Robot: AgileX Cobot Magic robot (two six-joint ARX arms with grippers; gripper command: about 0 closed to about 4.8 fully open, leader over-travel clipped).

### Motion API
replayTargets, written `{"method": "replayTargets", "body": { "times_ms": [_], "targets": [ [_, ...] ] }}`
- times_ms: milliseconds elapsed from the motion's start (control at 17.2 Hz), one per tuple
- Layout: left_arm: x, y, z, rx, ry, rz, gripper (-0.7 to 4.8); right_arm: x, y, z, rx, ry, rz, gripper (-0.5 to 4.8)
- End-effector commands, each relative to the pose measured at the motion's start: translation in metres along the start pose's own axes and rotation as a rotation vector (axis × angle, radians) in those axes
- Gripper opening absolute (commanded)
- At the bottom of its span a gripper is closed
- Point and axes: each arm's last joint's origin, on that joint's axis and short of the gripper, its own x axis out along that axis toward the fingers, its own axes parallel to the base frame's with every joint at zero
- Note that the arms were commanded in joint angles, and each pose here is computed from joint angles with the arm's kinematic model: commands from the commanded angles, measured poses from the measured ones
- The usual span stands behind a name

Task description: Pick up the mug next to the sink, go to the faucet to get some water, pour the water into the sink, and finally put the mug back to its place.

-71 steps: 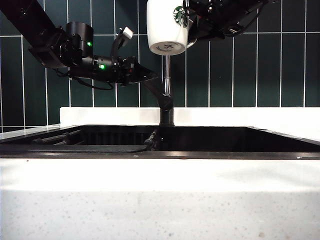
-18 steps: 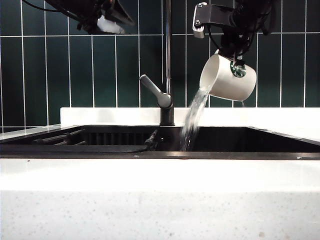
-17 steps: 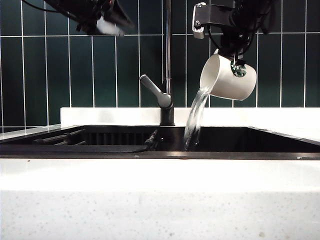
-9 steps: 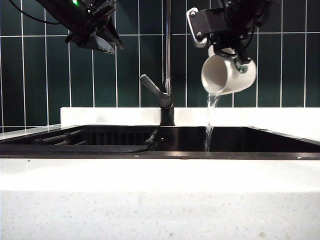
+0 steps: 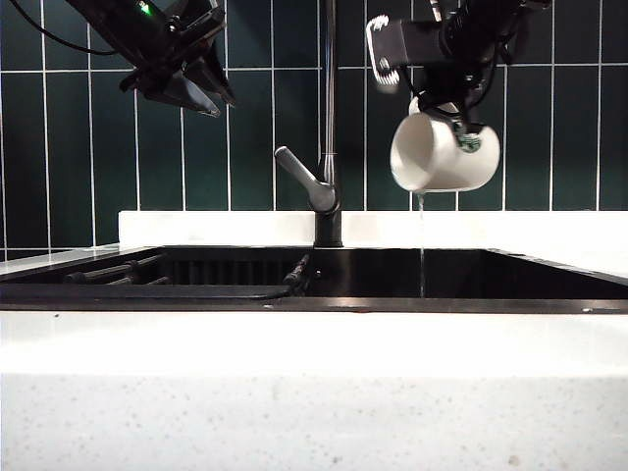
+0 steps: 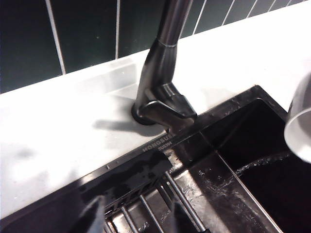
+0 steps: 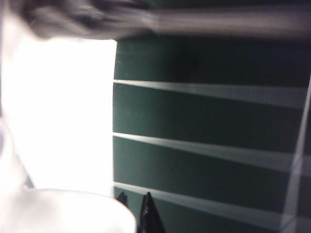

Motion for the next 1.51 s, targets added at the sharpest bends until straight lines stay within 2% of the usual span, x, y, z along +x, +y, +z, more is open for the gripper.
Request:
{"method": "replayTargets", "body": {
  "times_ms": [58, 233, 349, 407, 465, 523, 698, 930, 1105, 1512],
  "targets": [
    [-0.018, -0.006, 0.010, 0.013, -0.033, 0.074, 1.14, -0.006, -0.018, -0.016, 0.335, 0.073, -0.126, 0.21],
    [-0.041, -0.015, 0.019, 0.026, -0.059, 0.114, 0.79, -0.011, -0.021, -0.042, 0.692, 0.147, -0.163, 0.21],
    [-0.051, -0.018, 0.019, 0.023, -0.035, 0.156, 0.78, -0.014, -0.023, -0.057, 0.871, 0.168, -0.192, 0.21],
    [-0.059, -0.021, 0.018, 0.033, -0.011, 0.182, 0.48, -0.017, -0.024, -0.066, 0.980, 0.178, -0.208, 0.20],
    [-0.066, -0.023, 0.018, 0.031, -0.008, 0.230, 0.46, -0.018, -0.023, -0.077, 1.076, 0.191, -0.221, 0.20],
    [-0.071, -0.025, 0.017, 0.035, -0.024, 0.265, 0.45, -0.018, -0.022, -0.084, 1.129, 0.182, -0.212, 0.16],
    [-0.087, -0.032, 0.003, 0.048, -0.077, 0.319, 0.25, -0.025, -0.015, -0.108, 1.237, 0.194, -0.228, 0.11],
    [-0.097, -0.039, -0.031, 0.056, -0.107, 0.322, 0.25, -0.041, 0.010, -0.137, 1.362, 0.207, -0.286, 0.08],
    [-0.099, -0.042, -0.055, 0.046, -0.134, 0.322, 0.25, -0.048, 0.036, -0.153, 1.474, 0.197, -0.344, 0.08],
    [-0.111, -0.051, -0.116, 0.030, -0.238, 0.371, 0.25, -0.057, 0.096, -0.156, 1.518, 0.167, -0.415, 0.08]
  ]
}}
